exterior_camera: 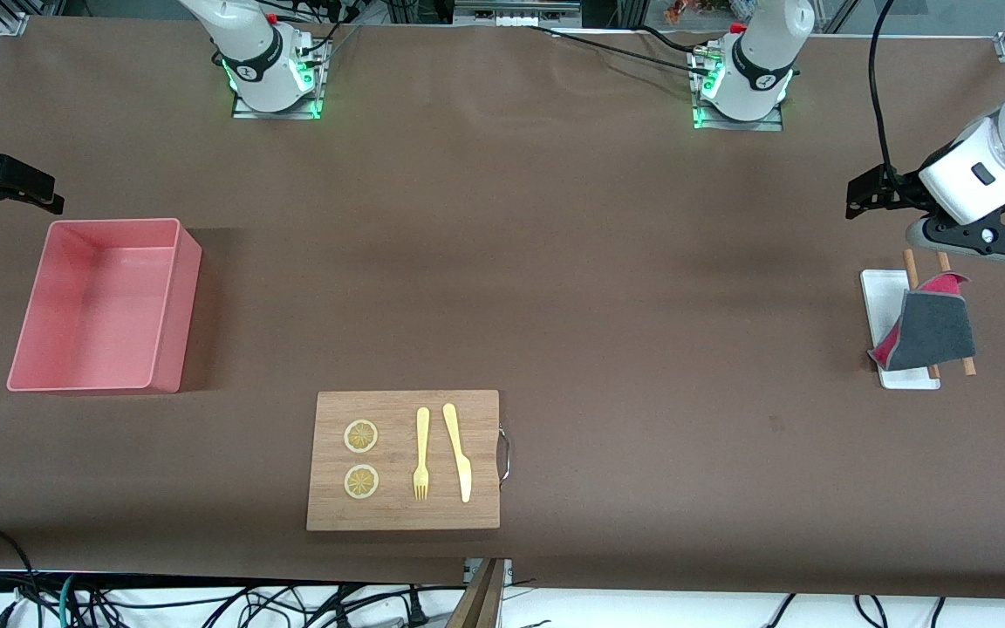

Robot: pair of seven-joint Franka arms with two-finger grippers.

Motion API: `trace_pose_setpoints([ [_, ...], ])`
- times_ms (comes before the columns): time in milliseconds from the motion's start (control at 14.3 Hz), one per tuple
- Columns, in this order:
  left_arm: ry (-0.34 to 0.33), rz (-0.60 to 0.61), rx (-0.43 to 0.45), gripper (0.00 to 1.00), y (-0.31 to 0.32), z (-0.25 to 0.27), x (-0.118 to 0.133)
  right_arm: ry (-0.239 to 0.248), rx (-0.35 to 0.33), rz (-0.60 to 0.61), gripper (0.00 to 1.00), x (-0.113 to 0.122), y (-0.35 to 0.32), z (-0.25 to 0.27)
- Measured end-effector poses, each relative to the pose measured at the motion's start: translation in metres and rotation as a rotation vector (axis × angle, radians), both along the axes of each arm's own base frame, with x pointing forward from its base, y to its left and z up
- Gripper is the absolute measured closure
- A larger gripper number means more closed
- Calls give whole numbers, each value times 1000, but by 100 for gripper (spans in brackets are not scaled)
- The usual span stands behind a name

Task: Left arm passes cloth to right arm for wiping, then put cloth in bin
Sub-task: 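Move the left gripper toward the grey cloth on the white rack, then lower the left gripper and grasp the grey cloth edge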

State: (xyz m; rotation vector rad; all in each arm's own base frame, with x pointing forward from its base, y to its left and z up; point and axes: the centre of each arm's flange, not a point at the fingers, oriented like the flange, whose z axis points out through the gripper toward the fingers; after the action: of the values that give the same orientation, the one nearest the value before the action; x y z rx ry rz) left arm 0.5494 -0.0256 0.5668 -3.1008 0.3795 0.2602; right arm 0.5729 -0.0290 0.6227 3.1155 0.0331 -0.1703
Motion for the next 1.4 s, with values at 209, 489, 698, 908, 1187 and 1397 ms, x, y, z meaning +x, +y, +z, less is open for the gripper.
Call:
trace_pose_setpoints([
  [209, 38, -142, -3, 0, 13, -2, -3, 0, 0, 0, 0, 0, 0, 0],
  [489, 109, -355, -76, 0, 67, -15, -7, 3, 0, 0, 0, 1, 0, -2],
  [698, 147, -471, -153, 0, 130, -42, -5, 5, 0, 0, 0, 1, 0, -3],
  [908, 111, -603, -207, 0, 196, -79, 3, 6, 0, -1, 0, 2, 0, -3],
  [1187, -23, -804, -260, 0, 288, -141, 6, 6, 0, -1, 0, 2, -1, -3],
  [1397, -98, -903, -323, 0, 333, -198, -23, 5, 0, -1, 0, 2, -1, -3],
])
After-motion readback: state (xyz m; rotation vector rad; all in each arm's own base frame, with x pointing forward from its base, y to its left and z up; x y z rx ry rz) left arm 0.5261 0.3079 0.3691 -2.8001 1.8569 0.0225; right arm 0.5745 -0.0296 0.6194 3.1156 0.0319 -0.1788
